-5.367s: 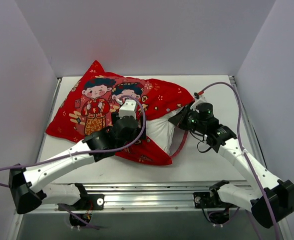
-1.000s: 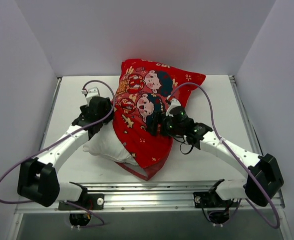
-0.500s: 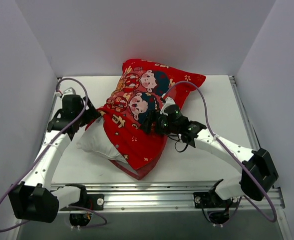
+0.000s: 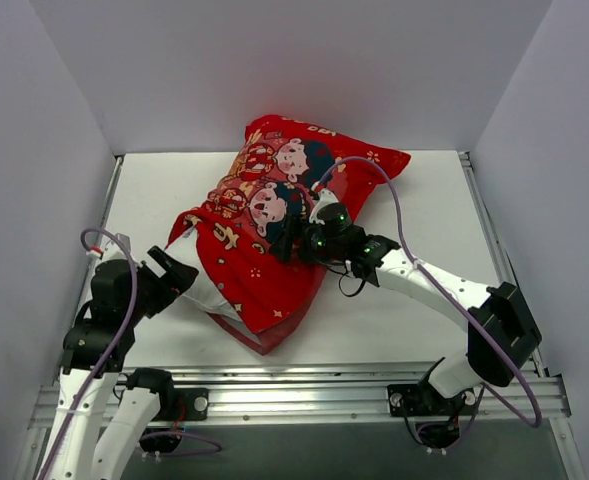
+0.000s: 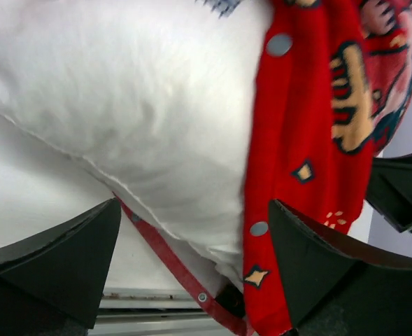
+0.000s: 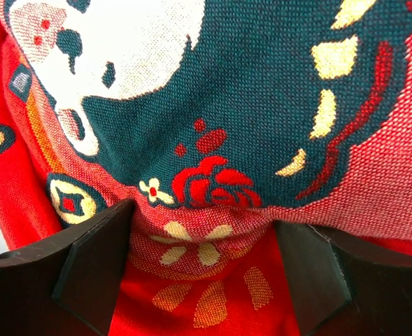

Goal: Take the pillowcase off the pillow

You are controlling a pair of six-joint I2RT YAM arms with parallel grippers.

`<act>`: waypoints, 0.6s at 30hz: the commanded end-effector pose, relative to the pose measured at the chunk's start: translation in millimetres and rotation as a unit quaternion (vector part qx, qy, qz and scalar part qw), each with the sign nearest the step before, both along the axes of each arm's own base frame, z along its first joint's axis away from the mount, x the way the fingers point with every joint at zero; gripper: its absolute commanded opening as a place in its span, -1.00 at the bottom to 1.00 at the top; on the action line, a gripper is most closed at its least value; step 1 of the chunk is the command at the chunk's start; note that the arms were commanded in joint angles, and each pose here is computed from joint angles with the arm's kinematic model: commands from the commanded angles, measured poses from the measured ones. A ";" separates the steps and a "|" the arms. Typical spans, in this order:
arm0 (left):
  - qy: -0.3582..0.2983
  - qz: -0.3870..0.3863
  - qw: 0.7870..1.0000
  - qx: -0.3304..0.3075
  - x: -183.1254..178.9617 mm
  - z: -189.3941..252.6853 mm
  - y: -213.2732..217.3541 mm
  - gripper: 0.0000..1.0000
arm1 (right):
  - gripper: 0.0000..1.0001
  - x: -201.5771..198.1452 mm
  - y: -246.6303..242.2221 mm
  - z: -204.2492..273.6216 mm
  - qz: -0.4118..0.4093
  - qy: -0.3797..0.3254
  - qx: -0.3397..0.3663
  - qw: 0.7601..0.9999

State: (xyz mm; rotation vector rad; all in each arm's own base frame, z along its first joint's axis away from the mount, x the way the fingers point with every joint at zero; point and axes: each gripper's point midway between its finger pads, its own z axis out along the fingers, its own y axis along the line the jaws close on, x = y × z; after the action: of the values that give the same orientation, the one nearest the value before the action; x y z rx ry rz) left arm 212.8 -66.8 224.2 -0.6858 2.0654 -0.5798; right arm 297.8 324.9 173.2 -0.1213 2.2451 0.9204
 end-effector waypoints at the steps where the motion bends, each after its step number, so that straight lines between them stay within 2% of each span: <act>1: 0.095 -0.020 0.994 -0.042 -26.0 -53.6 -15.3 0.85 | 0.50 25.2 14.7 42.3 -0.007 -0.071 0.041 0.997; 4: 0.132 -0.034 0.988 -0.067 -37.0 -82.0 -25.3 0.85 | 0.50 24.5 17.2 43.6 -0.003 -0.070 0.047 0.996; 9: 0.116 -0.053 0.987 -0.101 -29.5 -88.0 -42.8 0.89 | 0.50 22.9 18.7 41.5 0.000 -0.067 0.054 0.996; 12: 0.079 -0.090 0.983 -0.139 -17.9 -78.7 -64.0 0.96 | 0.50 22.0 20.0 39.9 0.005 -0.066 0.054 0.996; 18: 0.013 -0.152 0.970 -0.191 -12.7 -52.1 -101.6 0.88 | 0.50 21.8 19.6 43.9 0.006 -0.071 0.056 0.996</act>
State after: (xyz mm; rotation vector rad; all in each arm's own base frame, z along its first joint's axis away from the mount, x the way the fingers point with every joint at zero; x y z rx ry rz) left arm 181.6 -141.9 125.8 -0.7005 2.3054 -0.9628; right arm 299.1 328.9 176.2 -0.1299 2.2315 0.9417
